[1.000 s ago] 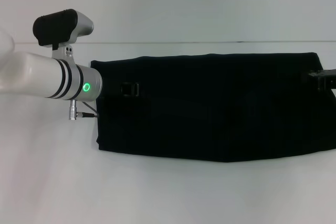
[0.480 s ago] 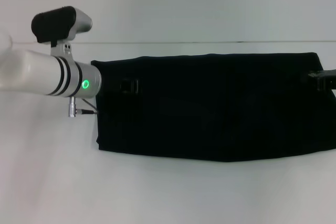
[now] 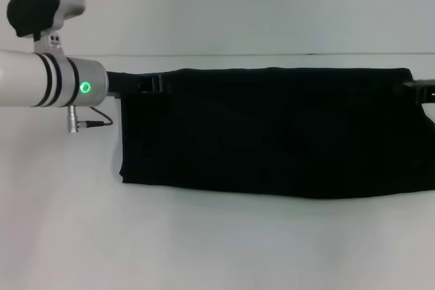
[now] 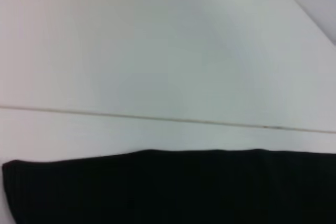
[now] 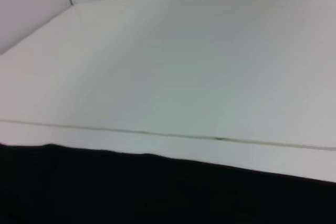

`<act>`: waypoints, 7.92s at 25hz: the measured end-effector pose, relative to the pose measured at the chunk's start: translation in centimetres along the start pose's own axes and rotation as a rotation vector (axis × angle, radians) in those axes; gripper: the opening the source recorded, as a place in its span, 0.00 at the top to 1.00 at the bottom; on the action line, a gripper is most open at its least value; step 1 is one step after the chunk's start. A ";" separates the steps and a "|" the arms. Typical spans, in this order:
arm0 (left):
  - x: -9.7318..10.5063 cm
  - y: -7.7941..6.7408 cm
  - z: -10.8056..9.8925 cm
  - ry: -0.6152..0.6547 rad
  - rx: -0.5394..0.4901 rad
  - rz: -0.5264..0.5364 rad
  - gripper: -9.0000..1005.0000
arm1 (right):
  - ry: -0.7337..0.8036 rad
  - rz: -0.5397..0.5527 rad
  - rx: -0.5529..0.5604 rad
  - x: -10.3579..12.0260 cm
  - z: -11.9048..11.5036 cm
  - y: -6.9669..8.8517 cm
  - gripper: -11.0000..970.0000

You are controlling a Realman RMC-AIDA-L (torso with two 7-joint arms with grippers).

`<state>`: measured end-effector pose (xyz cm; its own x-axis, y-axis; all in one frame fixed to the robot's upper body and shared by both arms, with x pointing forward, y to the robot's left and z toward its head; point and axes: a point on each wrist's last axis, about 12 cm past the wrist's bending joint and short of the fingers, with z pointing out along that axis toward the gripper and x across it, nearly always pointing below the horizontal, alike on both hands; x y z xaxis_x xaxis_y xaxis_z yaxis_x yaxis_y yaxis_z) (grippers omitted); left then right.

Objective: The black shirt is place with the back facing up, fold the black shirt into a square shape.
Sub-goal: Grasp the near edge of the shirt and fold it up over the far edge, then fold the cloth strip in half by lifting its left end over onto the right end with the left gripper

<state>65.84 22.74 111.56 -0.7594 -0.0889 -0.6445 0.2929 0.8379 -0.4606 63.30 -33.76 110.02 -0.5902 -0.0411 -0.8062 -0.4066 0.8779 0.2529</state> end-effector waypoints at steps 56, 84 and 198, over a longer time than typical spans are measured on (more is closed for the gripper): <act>-3.2 0.9 0.3 -0.118 -0.100 0.130 0.94 | -0.045 -0.007 0.237 -6.0 2.7 -0.4 0.94; -1.5 3.6 -0.5 -0.273 -0.230 0.026 0.41 | -0.058 0.026 0.298 -5.5 1.4 -2.1 0.46; 5.3 4.9 -4.6 0.157 0.045 0.119 0.92 | 0.261 0.253 0.037 4.3 -5.7 -3.0 0.96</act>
<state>60.58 28.83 108.64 -0.7978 0.0974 -0.5950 0.4091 0.8124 -0.4155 57.96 -39.30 108.84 -0.8289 0.0630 -0.5558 -0.2025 0.8924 0.4032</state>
